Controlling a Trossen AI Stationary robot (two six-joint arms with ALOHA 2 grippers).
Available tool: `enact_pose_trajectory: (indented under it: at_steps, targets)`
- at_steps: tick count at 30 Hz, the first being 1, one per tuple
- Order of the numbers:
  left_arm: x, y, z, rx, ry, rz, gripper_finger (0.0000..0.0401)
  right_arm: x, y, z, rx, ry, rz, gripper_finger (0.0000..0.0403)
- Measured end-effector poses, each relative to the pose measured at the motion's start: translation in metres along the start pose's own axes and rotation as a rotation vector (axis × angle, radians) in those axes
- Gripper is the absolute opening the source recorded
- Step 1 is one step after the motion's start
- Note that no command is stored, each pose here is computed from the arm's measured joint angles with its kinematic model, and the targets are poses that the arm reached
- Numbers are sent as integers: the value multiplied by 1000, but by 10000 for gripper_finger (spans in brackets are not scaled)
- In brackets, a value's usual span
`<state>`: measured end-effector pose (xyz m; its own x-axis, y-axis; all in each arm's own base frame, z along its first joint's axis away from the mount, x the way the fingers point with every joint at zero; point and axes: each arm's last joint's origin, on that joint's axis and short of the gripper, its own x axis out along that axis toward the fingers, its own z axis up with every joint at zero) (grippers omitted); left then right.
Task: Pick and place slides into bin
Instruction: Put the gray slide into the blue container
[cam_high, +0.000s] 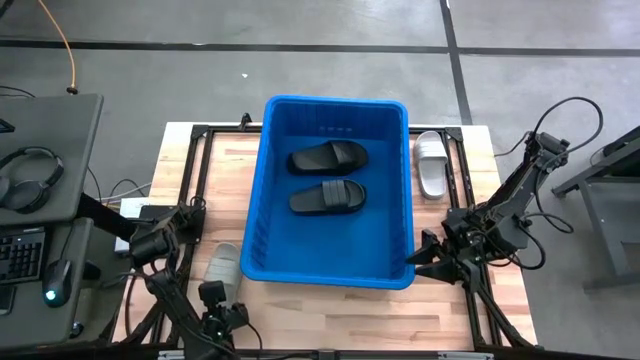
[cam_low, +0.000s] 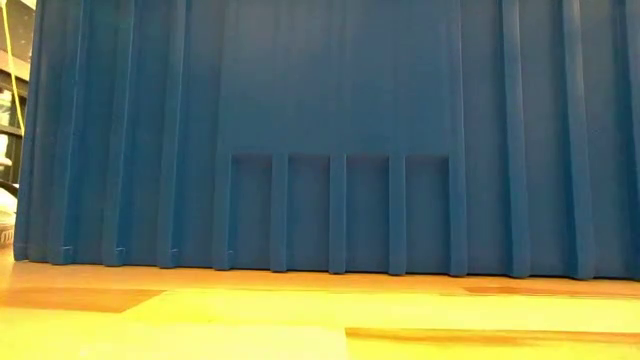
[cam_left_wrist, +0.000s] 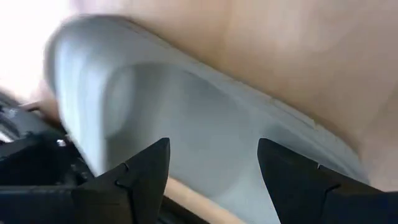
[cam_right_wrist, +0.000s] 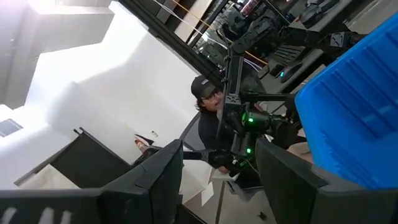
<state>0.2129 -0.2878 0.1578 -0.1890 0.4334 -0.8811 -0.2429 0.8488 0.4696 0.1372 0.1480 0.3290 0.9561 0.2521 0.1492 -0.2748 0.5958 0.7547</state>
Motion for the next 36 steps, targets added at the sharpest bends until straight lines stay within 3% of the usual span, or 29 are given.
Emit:
enact_pose_trajectory:
  at_steps: [7,13,21,30,34,36]
  targets:
    - [2,9,-2,11,-4,106,234,0,-1,0,2,-14,-20,193]
    - [10,1,0,-17,-99,55,234,0,-6,0,16,-74,-131,193]
    - [25,14,-14,-27,-135,245,234,-2,-23,-15,241,-59,-301,193]
    - [19,12,-15,8,-241,239,234,13,-46,-56,413,-9,-464,193]
    - [18,12,-16,-26,-172,215,234,21,-49,-71,549,22,-476,193]
    - [16,10,-18,-30,-171,203,234,23,-48,-76,552,26,-460,193]
